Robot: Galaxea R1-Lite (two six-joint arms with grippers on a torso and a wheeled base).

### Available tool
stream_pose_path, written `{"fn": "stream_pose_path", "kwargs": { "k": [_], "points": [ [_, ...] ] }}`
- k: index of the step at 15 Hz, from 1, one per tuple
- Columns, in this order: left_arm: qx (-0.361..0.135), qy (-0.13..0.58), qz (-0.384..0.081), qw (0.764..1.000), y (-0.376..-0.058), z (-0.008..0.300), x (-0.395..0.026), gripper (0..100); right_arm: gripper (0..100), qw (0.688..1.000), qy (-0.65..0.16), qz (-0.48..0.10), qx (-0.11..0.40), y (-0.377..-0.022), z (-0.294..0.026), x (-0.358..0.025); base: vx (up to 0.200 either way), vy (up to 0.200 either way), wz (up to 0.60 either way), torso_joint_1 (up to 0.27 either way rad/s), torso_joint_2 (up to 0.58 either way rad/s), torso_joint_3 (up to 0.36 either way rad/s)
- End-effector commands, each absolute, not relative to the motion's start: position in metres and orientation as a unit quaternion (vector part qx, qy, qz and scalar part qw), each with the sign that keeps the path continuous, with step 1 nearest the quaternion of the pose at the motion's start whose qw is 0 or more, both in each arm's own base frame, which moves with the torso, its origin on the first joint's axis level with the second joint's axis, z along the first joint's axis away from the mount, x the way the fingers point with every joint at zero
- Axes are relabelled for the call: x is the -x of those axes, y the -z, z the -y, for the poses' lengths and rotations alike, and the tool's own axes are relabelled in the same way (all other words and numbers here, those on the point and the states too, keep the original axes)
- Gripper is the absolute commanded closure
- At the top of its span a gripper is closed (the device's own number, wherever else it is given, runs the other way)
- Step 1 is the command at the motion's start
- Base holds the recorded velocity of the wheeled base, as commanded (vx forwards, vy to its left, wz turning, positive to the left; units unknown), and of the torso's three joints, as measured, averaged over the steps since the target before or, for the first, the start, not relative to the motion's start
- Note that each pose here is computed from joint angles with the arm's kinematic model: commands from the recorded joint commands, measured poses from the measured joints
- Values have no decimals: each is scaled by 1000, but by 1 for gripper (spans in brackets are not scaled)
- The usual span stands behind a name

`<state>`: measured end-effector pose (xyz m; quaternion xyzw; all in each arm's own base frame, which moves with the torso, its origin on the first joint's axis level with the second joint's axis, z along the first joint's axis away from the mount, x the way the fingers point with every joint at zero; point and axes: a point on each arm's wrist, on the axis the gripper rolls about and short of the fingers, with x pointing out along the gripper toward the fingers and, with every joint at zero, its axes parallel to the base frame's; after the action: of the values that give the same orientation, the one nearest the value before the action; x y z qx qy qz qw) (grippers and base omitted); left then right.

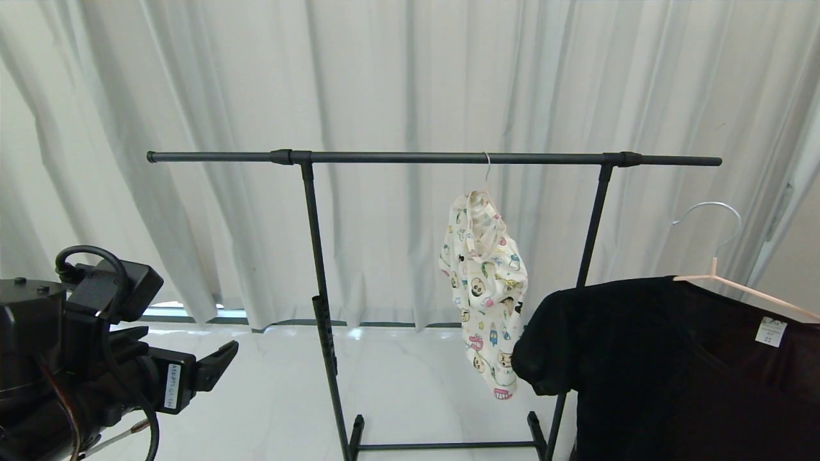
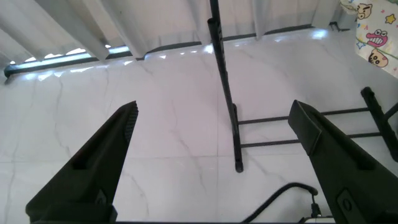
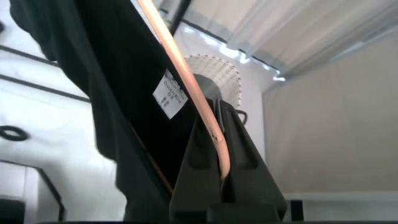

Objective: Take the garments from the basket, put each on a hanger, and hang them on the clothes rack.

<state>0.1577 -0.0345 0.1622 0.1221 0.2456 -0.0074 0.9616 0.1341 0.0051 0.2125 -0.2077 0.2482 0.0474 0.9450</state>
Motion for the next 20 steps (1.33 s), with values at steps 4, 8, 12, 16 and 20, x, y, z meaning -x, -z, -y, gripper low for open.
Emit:
{"fn": "stream_pose_path", "kwargs": {
  "k": [4, 8, 12, 16, 20],
  "points": [
    [-125, 23, -241, 962, -163, 39, -156, 0, 100, 946, -26, -251, 203, -213, 0, -134, 0, -100, 0, -2, 2, 4],
    [-128, 38, -238, 962, -163, 44, -153, 0, 100, 945, -24, -258, 202, -211, 1, -137, 0, -200, 0, 5, 2, 4],
    [-127, 35, -239, 962, -163, 43, -153, 0, 100, 943, -24, -264, 199, -211, 1, -151, 100, -50, 0, 1, -2, 3],
    [-127, 33, -239, 962, -163, 42, -153, 0, 100, 952, -4, -257, 164, -217, -5, -185, 200, 0, 0, -2, 0, 5],
    [-127, 32, -237, 963, -164, 42, -153, 0, 100, 959, 17, -252, 129, -228, -31, -223, 200, 0, 0, 6, 4, 0]
  ]
}}
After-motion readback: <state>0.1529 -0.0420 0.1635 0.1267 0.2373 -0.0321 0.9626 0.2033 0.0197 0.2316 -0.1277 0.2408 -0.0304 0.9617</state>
